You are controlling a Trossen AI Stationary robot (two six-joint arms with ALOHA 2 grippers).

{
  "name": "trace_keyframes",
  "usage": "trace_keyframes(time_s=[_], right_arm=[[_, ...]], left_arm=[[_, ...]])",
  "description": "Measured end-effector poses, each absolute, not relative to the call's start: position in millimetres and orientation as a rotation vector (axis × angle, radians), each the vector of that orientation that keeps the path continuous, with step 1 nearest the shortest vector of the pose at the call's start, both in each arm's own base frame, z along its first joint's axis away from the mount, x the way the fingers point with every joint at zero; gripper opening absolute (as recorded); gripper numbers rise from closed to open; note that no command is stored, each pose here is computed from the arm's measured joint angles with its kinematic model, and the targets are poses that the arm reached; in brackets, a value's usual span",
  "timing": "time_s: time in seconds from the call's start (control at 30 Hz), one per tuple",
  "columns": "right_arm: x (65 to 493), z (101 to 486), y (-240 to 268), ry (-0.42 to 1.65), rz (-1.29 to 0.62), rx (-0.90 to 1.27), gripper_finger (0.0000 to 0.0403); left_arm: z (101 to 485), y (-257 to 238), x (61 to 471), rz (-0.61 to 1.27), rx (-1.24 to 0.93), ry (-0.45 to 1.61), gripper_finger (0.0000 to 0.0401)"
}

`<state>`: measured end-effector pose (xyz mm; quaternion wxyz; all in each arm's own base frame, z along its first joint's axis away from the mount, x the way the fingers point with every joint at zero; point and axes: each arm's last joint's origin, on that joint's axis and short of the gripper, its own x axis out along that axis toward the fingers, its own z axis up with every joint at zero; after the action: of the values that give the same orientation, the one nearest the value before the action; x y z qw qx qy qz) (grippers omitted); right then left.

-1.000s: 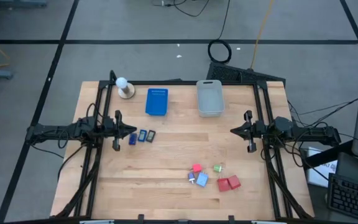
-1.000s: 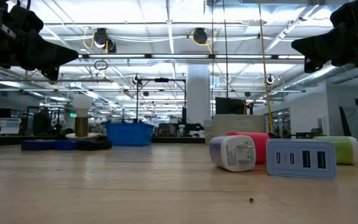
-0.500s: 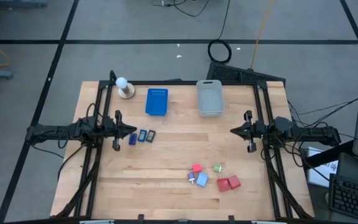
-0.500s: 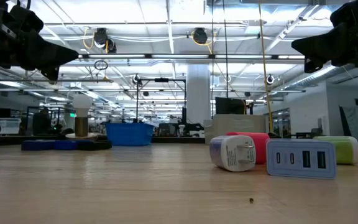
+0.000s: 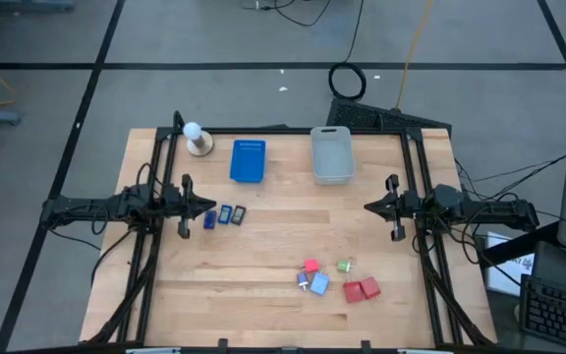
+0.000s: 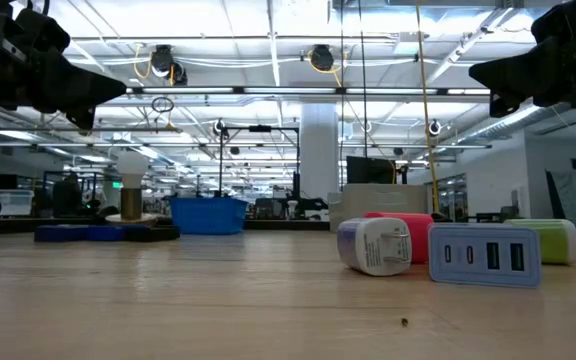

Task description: Pick & Place Office items

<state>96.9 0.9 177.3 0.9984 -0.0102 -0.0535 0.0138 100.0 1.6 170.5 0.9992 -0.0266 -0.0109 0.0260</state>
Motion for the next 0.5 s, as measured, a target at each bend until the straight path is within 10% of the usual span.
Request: trace_keyframes(time_s=[0.5], right_arm=[[95.2,188.7,0.8,-0.222,0.054,0.263,0.0]], left_arm=[[170.5,1.6,100.0,0.052,-0.053,-0.021,0.0021]])
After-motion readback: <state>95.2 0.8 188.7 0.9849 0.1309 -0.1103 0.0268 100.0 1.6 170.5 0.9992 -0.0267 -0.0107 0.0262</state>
